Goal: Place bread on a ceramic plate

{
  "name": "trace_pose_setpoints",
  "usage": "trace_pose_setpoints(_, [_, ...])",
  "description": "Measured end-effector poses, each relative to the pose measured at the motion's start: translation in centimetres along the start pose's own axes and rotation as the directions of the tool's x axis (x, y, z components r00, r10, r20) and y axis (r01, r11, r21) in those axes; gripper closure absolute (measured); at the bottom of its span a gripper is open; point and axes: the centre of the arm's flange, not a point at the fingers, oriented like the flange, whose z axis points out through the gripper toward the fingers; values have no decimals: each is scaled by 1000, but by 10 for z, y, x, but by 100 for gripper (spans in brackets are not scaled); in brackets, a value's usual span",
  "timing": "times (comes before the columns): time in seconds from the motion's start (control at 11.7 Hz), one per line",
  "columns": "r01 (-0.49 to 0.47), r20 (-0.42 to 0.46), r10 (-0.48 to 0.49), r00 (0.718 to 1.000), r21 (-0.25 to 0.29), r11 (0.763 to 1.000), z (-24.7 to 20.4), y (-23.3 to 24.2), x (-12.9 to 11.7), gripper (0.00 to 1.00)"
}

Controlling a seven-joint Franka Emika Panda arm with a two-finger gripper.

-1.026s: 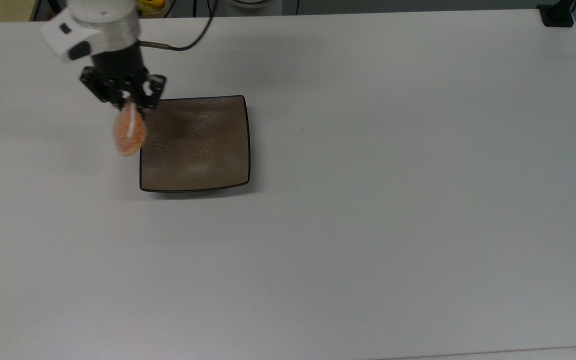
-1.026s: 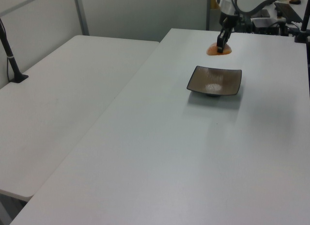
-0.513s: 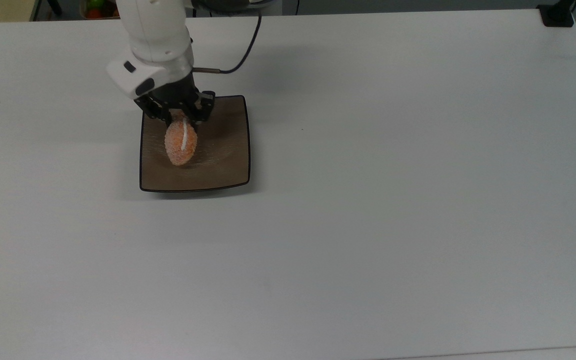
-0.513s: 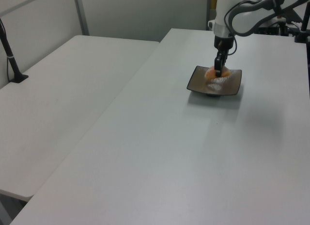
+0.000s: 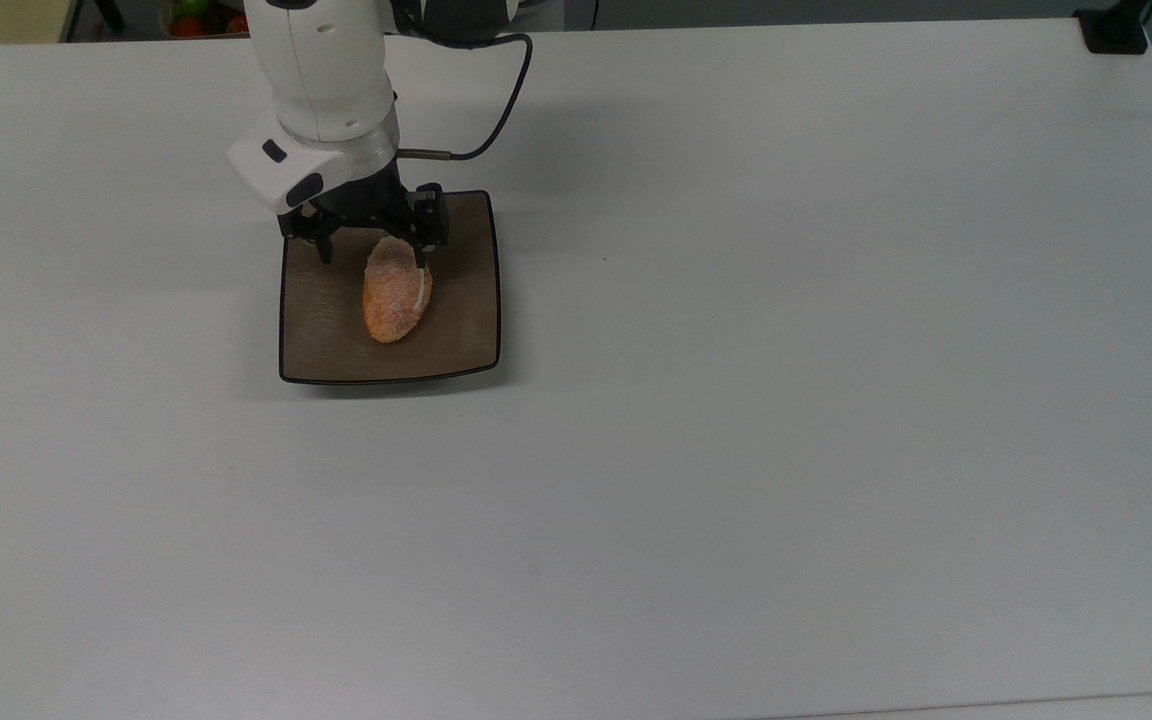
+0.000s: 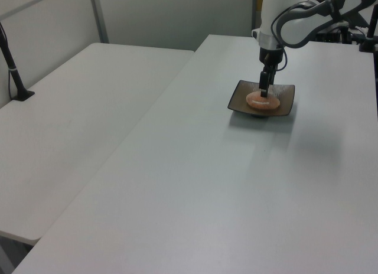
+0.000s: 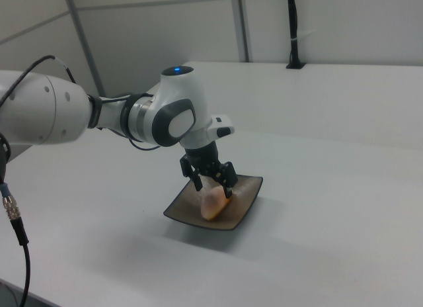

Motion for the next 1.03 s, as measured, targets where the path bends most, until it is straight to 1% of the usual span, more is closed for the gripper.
trace_pose_setpoints(0.09, [-5,-9,5,1000,-1,1000,-5,0,2,0])
trace_pose_setpoints(0.17, [-17,-28,17,999,-3,1000,-14,2,5,0])
trace_pose_setpoints(0.26, [-52,-21,51,998,-2,999,-28,3,5,0])
trace_pose_setpoints(0.34, [-85,6,85,996,-2,996,-46,6,4,0])
trace_pose_setpoints(0.51, [-118,56,118,991,-4,993,-95,10,-1,0])
trace_pose_setpoints(0.6, [-130,60,131,990,-5,991,-125,12,-7,0])
trace_pose_setpoints(0.68, [-146,37,146,989,-2,989,-155,14,-13,0])
trace_pose_setpoints(0.86, [-179,-33,181,983,56,982,-218,17,-36,0])
trace_pose_setpoints(0.94, [-193,-63,200,978,92,977,-241,21,-48,0])
trace_pose_setpoints(1.03, [-193,-74,202,977,113,975,-254,21,-56,0])
